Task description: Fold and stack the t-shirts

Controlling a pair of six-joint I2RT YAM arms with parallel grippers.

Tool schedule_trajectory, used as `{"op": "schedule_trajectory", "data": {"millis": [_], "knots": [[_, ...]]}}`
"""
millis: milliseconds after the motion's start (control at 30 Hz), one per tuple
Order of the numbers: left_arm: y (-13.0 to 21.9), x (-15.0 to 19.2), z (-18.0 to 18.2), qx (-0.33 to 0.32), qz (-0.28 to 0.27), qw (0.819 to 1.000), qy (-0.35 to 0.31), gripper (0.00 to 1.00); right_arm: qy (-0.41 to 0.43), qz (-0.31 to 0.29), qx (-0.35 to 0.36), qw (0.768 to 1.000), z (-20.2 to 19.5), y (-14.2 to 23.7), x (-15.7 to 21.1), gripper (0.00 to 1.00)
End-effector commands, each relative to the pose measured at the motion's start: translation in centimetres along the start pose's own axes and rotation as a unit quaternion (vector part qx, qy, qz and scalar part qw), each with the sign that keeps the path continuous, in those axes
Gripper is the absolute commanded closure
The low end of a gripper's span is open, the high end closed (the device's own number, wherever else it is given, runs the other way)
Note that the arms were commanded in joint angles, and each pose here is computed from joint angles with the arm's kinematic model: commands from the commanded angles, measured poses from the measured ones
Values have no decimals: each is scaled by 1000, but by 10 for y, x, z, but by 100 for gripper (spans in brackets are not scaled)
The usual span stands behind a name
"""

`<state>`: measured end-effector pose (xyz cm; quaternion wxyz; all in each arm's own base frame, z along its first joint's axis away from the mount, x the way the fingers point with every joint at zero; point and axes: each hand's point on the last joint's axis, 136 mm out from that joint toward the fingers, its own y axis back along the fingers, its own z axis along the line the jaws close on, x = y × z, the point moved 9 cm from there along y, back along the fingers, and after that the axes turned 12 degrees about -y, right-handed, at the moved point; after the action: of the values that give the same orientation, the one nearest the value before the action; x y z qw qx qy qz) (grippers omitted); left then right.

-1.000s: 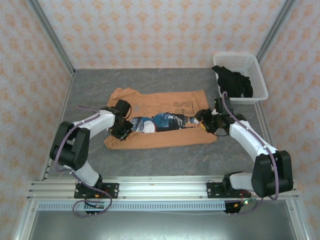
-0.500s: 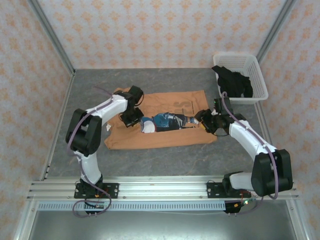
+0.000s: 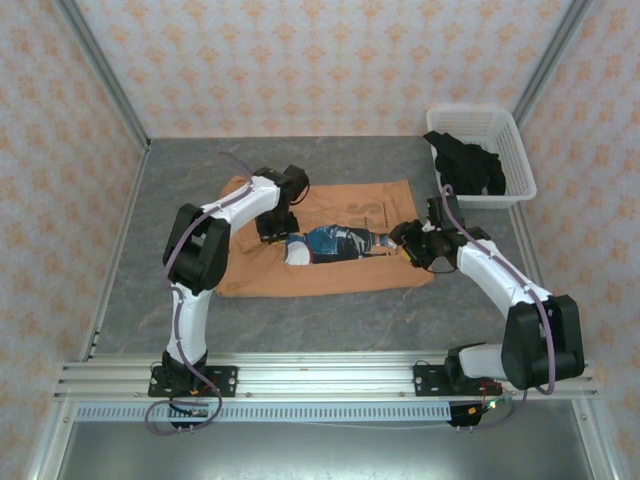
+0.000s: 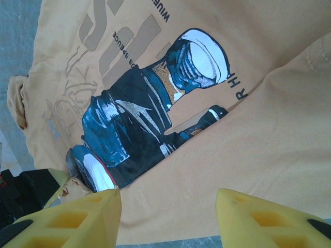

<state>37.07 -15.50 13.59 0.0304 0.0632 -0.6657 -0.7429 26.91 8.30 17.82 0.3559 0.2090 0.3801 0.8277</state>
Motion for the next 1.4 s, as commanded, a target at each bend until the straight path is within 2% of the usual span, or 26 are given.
{"op": "schedule_trajectory", "data": {"millis": [0,100,200,300,400,567,767,967,1100,1367], "knots": [[4,2,4,-40,-7,999,-18,87,-10,7,18,1000,-7,-5,2,49],[15,-1,2,-13,-47,999,-13,82,-9,9,18,1000,-7,-6,2,49],[31,-3,1,18,-92,995,-16,65,-9,9,18,1000,-7,-7,1,49],[49,0,13,6,-132,991,-8,53,-10,12,20,1000,-8,-9,1,49],[57,10,29,22,-139,990,17,52,-8,15,17,1000,-6,-11,0,49],[26,33,63,88,-73,987,113,55,-2,19,2,1000,-1,-13,-1,49],[2,34,71,154,-59,972,168,52,1,26,0,1000,3,-15,-2,49],[-22,30,79,162,-57,957,233,37,3,27,0,1000,5,-14,-2,49],[-28,23,81,164,-75,948,261,36,2,28,2,1000,2,-14,-1,49],[-24,-1,89,120,-89,955,257,38,-1,27,2,1000,0,-14,0,49]]}}
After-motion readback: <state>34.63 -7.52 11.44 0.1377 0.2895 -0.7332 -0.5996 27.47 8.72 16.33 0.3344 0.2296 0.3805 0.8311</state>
